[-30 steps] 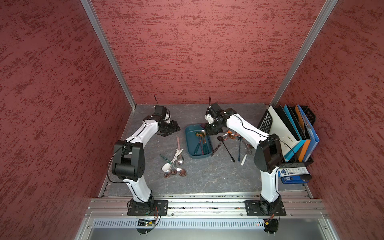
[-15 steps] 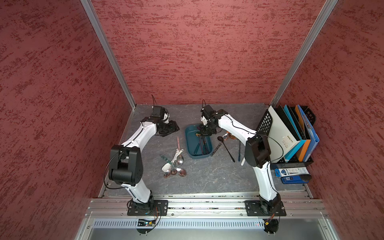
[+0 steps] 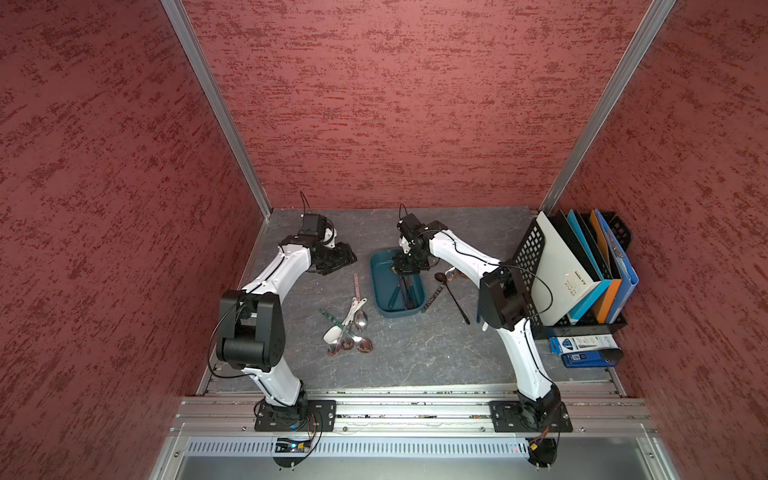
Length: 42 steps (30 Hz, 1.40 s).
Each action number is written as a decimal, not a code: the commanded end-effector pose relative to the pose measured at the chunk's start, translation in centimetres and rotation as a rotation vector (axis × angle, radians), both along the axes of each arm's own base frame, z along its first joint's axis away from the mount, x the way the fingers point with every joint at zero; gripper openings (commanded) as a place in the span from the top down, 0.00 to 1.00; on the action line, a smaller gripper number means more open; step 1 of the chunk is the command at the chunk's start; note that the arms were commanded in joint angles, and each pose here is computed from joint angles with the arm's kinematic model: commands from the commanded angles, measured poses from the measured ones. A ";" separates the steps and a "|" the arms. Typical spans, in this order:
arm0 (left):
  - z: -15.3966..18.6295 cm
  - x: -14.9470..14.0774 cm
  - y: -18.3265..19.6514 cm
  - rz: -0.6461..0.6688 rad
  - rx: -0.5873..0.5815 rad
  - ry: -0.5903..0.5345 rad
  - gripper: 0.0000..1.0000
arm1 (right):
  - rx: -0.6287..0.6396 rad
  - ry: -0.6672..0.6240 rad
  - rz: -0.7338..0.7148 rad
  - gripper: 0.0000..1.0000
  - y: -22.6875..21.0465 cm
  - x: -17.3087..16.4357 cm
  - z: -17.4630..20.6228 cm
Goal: Put the spoon into the storage box
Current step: Place the spoon in the storage box.
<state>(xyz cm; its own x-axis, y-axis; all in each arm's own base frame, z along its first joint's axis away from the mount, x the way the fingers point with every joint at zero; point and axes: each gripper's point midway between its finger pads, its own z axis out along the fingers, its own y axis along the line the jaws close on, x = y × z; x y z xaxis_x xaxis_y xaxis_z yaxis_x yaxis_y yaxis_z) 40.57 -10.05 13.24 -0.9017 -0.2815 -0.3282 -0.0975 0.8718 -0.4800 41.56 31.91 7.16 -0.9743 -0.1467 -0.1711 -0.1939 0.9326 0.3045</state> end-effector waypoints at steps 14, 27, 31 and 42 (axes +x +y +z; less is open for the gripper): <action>1.4 0.0 -0.3 -0.026 -0.010 -0.045 0.31 | -0.081 0.014 -0.023 0.98 -1.1 0.0 -4.3; 1.5 0.1 -1.4 -0.069 0.046 -0.046 0.30 | -0.142 -0.130 0.089 0.67 -3.5 -0.7 1.0; 1.3 0.5 -2.2 -0.087 0.055 -0.035 0.30 | -0.147 -0.203 0.190 0.64 -4.0 -1.2 3.5; 0.3 1.2 -6.0 -0.182 0.109 0.003 0.29 | -0.224 -0.217 0.252 0.59 -10.0 -1.6 3.6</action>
<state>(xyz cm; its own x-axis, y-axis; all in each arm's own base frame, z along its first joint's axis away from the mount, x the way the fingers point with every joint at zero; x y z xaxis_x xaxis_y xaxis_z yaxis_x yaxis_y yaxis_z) 41.81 -15.74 14.00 -0.9273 -0.1127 -0.3569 0.0496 0.9082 -0.4156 39.86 24.50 11.56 -0.8522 -0.4053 -0.3308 -0.4505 0.8900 0.0702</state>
